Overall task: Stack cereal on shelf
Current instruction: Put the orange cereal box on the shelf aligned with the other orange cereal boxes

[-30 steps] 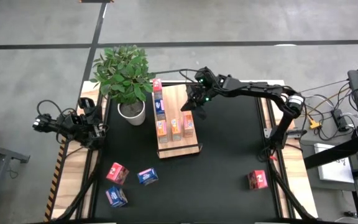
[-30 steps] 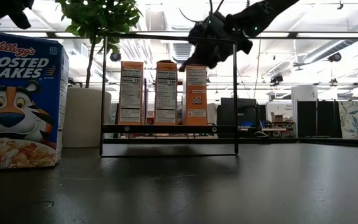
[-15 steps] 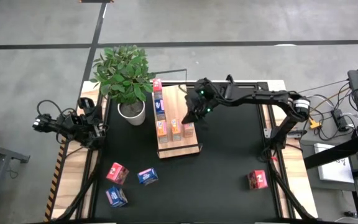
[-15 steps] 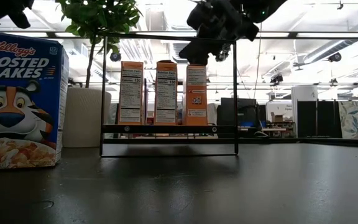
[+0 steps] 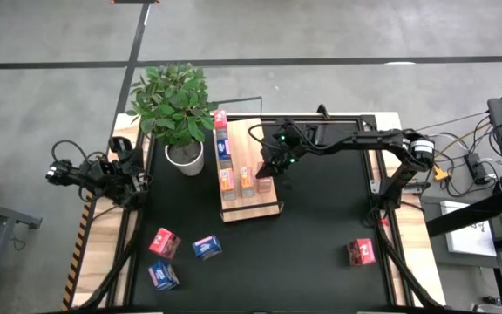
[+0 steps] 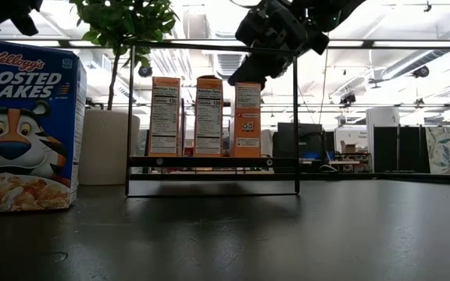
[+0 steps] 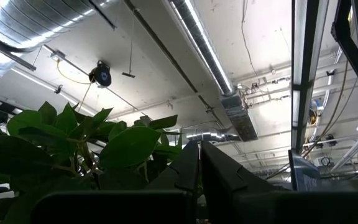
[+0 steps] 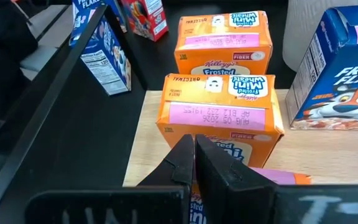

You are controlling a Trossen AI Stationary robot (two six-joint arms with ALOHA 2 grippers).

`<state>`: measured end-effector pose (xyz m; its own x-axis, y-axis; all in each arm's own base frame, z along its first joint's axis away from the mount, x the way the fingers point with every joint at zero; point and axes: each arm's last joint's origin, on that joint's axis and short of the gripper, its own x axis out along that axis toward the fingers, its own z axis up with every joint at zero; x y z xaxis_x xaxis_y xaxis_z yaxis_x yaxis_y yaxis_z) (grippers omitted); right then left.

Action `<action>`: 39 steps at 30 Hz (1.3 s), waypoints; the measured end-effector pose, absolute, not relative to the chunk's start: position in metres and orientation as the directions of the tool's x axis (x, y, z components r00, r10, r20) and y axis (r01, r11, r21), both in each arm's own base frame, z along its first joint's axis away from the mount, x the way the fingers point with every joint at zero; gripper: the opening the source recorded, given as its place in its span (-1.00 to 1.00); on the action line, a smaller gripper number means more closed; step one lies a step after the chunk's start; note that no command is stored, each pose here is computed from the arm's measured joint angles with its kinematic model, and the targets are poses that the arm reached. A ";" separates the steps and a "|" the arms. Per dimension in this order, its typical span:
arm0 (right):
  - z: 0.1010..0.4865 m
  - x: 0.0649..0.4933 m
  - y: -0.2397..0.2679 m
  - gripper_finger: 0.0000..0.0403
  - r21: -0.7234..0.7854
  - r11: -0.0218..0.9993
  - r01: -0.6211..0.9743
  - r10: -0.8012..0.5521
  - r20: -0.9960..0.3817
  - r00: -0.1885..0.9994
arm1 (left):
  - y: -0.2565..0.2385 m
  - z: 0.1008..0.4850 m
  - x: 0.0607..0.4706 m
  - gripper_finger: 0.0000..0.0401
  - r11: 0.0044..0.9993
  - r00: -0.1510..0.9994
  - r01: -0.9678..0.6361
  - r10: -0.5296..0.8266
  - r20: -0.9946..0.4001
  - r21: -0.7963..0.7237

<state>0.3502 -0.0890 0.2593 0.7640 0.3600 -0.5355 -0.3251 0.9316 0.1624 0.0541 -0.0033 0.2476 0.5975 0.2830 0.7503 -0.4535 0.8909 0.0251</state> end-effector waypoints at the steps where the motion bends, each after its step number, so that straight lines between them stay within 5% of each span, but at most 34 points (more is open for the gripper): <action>1: 0.259 0.350 -0.089 -0.96 0.157 0.931 -0.330 0.361 -0.538 0.762 | -0.003 0.248 0.054 -1.00 0.891 0.597 -0.453 0.283 0.750 0.025; 34: 0.284 0.353 -0.091 -0.96 0.144 0.933 -0.329 0.353 -0.530 0.771 | -0.003 0.248 0.054 -1.00 0.891 0.597 -0.453 0.283 0.751 0.024; 39: 0.290 0.355 -0.097 -0.96 0.077 0.973 -0.216 0.221 -0.558 0.800 | -0.003 0.248 0.054 -1.00 0.891 0.597 -0.453 0.283 0.751 0.024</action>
<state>0.3551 -0.0968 0.2899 0.7998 0.2214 -0.5580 -0.2156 0.9734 0.0771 0.0540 -0.0032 0.2477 0.5967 0.2832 0.7508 -0.4530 0.8912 0.0239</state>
